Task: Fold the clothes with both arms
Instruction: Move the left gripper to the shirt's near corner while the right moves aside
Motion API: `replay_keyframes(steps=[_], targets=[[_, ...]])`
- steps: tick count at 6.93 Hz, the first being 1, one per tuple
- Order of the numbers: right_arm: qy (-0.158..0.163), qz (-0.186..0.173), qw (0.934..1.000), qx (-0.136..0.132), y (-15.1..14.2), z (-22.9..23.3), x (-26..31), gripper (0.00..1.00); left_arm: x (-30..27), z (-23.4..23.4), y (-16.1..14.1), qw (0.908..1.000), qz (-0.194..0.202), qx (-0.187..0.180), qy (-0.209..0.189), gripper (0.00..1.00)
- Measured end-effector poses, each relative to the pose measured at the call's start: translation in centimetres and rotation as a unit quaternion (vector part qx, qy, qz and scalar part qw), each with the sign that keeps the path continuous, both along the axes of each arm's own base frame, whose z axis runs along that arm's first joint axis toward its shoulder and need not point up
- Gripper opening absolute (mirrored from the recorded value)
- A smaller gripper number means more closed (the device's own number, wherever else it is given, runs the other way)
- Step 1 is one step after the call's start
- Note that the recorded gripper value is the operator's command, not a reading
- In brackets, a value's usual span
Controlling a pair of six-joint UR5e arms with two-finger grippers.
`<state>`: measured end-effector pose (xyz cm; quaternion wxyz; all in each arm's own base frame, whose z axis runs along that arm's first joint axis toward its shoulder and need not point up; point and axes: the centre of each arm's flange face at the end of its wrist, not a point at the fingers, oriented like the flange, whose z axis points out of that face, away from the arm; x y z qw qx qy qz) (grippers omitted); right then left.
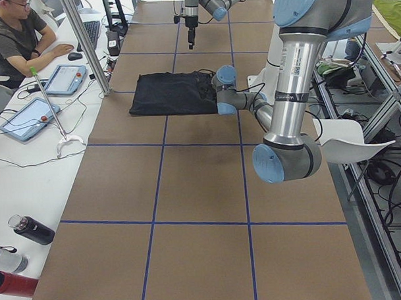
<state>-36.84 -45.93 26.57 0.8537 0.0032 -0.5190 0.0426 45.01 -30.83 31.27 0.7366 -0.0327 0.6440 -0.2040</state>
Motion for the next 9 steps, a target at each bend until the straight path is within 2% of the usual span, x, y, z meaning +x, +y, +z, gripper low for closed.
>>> replay_keyframes(steps=[2, 5, 7, 9], targets=[[-0.003, 0.001, 1.0000, 0.000, 0.2, -0.3, 0.1, 1.00, 2.4, 1.2, 2.3, 0.9996, 0.007, -0.006, -0.027, 1.00], [-0.006, 0.000, 1.0000, 0.002, 0.4, -0.6, 0.3, 1.00, 3.9, 2.3, 3.4, 0.9987, 0.016, -0.011, -0.047, 1.00], [-0.005, 0.000, 1.0000, 0.002, 0.4, -0.6, 0.3, 1.00, 4.8, 2.6, 3.8, 0.9983, 0.022, -0.013, -0.052, 0.85], [-0.005, 0.000, 1.0000, 0.001, 0.4, -0.6, 0.3, 1.00, 5.2, 3.0, 4.0, 0.9980, 0.024, -0.013, -0.056, 0.81]])
